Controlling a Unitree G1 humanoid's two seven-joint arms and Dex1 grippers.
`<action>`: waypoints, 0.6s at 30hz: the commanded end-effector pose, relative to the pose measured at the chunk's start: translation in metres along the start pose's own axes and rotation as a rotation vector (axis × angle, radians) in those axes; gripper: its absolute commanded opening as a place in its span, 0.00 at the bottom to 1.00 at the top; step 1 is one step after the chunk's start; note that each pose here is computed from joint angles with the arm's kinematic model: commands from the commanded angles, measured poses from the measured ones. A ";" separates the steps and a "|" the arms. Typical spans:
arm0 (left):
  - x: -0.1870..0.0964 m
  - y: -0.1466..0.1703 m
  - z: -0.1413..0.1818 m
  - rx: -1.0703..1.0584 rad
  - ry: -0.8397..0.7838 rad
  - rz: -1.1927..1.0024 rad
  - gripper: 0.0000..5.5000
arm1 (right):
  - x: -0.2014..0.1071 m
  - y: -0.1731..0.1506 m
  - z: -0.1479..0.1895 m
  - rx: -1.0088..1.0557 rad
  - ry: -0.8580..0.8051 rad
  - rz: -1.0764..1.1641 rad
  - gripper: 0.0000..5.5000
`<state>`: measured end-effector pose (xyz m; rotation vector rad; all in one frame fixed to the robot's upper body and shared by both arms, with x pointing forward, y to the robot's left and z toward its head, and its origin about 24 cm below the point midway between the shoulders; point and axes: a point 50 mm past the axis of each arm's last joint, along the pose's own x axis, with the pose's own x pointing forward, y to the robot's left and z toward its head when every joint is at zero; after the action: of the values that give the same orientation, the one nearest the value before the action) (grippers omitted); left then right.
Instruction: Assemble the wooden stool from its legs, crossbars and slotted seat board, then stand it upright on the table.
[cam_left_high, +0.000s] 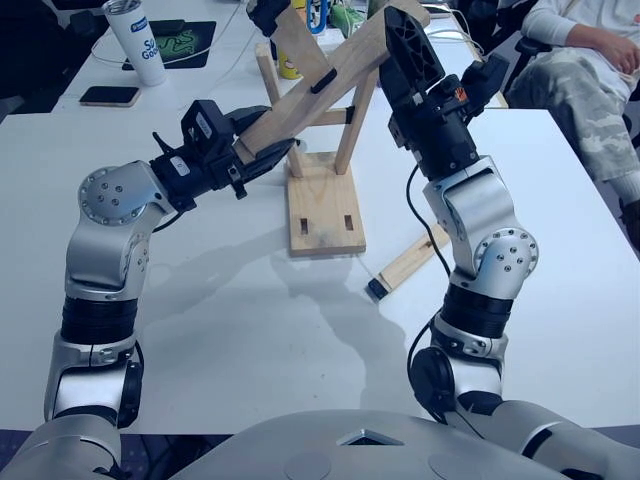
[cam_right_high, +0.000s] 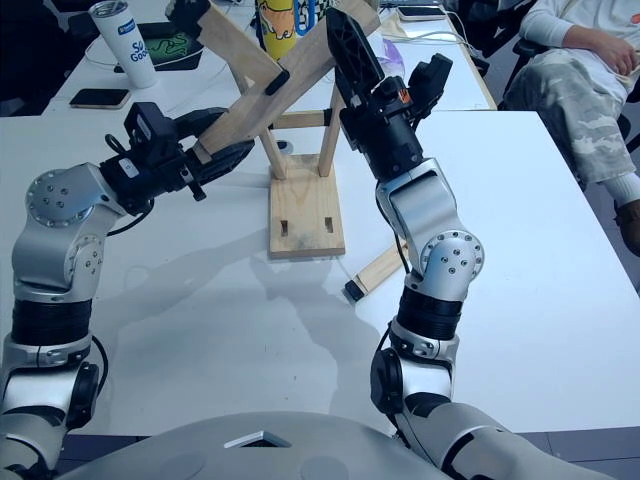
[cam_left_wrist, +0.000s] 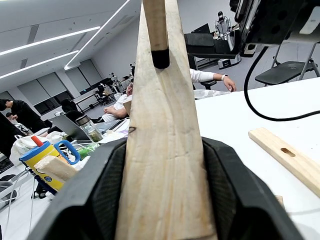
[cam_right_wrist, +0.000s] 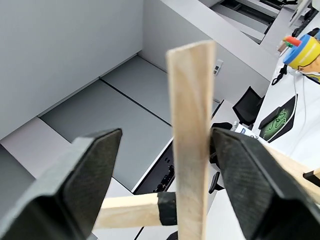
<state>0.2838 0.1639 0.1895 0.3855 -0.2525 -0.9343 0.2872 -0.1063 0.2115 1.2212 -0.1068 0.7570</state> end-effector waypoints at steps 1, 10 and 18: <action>-0.001 -0.004 -0.001 0.026 0.014 -0.034 0.37 | 0.000 0.000 0.000 0.001 0.003 0.001 0.61; -0.003 -0.005 -0.004 0.048 0.029 -0.041 0.37 | 0.000 -0.002 -0.001 -0.001 0.004 -0.006 0.45; -0.003 -0.005 -0.005 0.050 0.032 -0.040 0.37 | -0.001 -0.005 -0.003 -0.008 0.010 -0.015 0.22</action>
<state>0.2809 0.1631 0.1850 0.4317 -0.2531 -0.9592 0.2889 -0.1067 0.2090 1.2136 -0.1006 0.7431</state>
